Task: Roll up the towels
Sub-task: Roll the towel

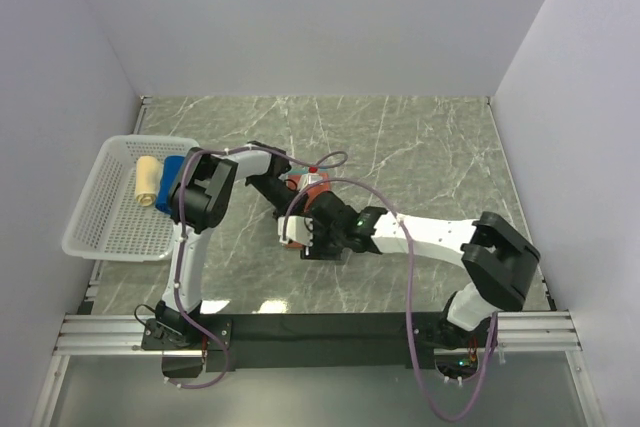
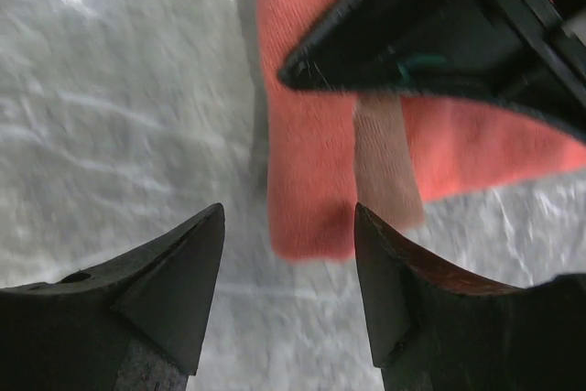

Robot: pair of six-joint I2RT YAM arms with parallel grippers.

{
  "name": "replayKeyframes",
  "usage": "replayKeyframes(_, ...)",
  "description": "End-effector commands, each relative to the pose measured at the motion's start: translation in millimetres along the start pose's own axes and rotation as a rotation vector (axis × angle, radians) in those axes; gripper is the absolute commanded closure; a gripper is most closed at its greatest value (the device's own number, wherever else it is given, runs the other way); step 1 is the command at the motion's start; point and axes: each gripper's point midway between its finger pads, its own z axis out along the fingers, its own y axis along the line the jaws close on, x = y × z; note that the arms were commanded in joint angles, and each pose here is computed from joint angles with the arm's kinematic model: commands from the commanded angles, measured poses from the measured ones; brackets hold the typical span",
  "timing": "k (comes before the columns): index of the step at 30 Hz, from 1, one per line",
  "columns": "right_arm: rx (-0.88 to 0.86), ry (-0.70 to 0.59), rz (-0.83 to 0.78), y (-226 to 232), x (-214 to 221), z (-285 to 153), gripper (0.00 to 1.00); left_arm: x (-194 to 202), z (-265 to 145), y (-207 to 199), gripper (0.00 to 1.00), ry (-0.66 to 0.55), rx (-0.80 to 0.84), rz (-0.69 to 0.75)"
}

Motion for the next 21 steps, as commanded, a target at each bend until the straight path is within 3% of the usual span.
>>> replayKeyframes(1,0.078,-0.115,-0.032,-16.2,-40.8,9.8,0.35,75.8,2.5,79.6,0.99,0.271,-0.254,-0.048)
replayKeyframes(4,0.054,-0.115,-0.047,-10.3,-42.2,24.3,0.35,79.2,-1.9,80.3,0.99,0.265,-0.246,-0.052)
replayKeyframes(6,0.03,-0.113,-0.055,-5.6,-45.0,31.9,0.41,79.9,-5.7,81.8,0.99,0.262,-0.246,-0.057)
replayKeyframes(8,-0.008,-0.096,-0.05,1.7,-40.9,43.3,0.51,77.8,-9.1,82.5,0.99,0.257,-0.241,-0.052)
replayKeyframes(9,-0.024,-0.089,-0.046,5.1,-38.8,46.5,0.61,76.3,-12.2,83.6,0.99,0.247,-0.245,-0.053)
replayKeyframes(13,-0.147,-0.049,0.013,25.2,-25.6,57.5,0.78,71.6,-21.7,75.8,0.96,0.2,-0.242,-0.01)
replayKeyframes(17,-0.321,-0.058,0.121,39.4,-34.3,48.1,1.0,64.2,-37.5,64.4,0.83,0.127,-0.252,0.029)
replayKeyframes(21,-0.507,-0.053,0.284,53.0,-29.8,40.8,1.0,51.6,-60.5,45.0,0.73,-0.001,-0.207,0.025)
